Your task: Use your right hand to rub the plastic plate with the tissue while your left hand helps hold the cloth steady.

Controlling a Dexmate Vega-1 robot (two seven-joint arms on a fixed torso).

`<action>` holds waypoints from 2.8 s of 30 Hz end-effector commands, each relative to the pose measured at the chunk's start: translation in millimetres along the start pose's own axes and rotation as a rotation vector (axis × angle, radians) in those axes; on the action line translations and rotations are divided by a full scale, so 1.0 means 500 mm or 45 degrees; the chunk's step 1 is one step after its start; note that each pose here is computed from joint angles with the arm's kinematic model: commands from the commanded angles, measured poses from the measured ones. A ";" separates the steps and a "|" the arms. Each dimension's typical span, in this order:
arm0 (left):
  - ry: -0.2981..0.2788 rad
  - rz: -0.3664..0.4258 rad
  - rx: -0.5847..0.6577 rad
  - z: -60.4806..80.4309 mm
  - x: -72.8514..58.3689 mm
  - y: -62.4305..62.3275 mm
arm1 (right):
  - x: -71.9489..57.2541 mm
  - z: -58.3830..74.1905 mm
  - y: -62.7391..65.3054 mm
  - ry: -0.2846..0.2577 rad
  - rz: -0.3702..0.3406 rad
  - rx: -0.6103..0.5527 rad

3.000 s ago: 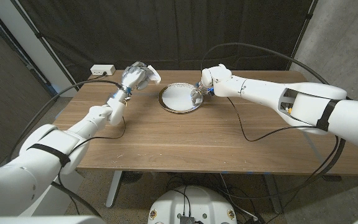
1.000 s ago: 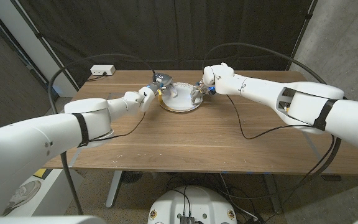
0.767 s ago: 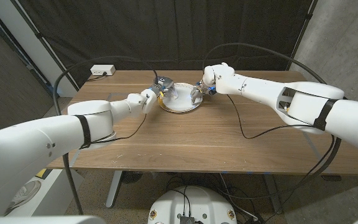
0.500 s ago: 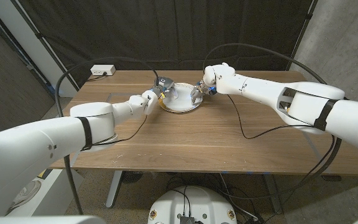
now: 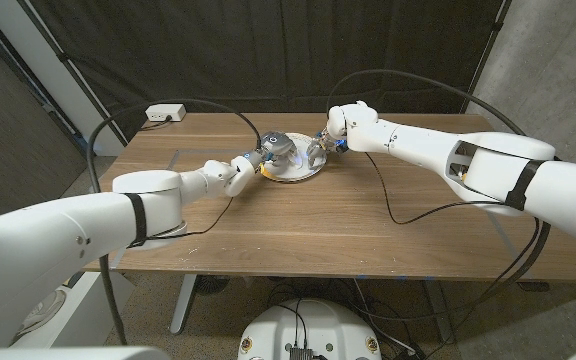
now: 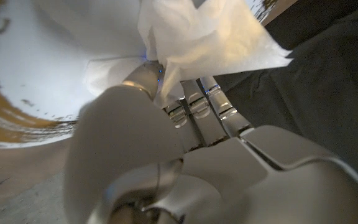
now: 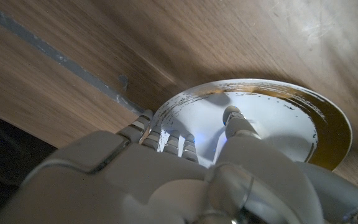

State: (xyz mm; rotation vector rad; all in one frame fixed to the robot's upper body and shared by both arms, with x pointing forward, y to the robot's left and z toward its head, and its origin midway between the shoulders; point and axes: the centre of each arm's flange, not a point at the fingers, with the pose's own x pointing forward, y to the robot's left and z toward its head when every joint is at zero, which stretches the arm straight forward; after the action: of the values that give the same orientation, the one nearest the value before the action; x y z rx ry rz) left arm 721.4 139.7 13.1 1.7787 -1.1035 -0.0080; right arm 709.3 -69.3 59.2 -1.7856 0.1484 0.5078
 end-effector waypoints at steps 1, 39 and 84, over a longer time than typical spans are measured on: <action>-0.384 0.184 -0.178 0.063 -0.064 0.030 | -0.001 0.005 -0.002 -0.002 -0.009 -0.020; 0.120 -0.212 0.065 -0.069 -0.016 -0.024 | 0.002 -0.017 -0.007 -0.020 0.018 0.003; 0.430 0.471 -0.210 -0.195 -0.068 0.124 | -0.008 -0.030 -0.009 -0.034 0.003 0.042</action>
State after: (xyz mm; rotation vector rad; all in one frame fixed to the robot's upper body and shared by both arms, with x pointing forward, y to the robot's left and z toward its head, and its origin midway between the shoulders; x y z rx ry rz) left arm 751.4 216.0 54.0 1.8152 -0.7173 0.1723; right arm 714.6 -80.0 67.0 -1.7671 0.1482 0.5404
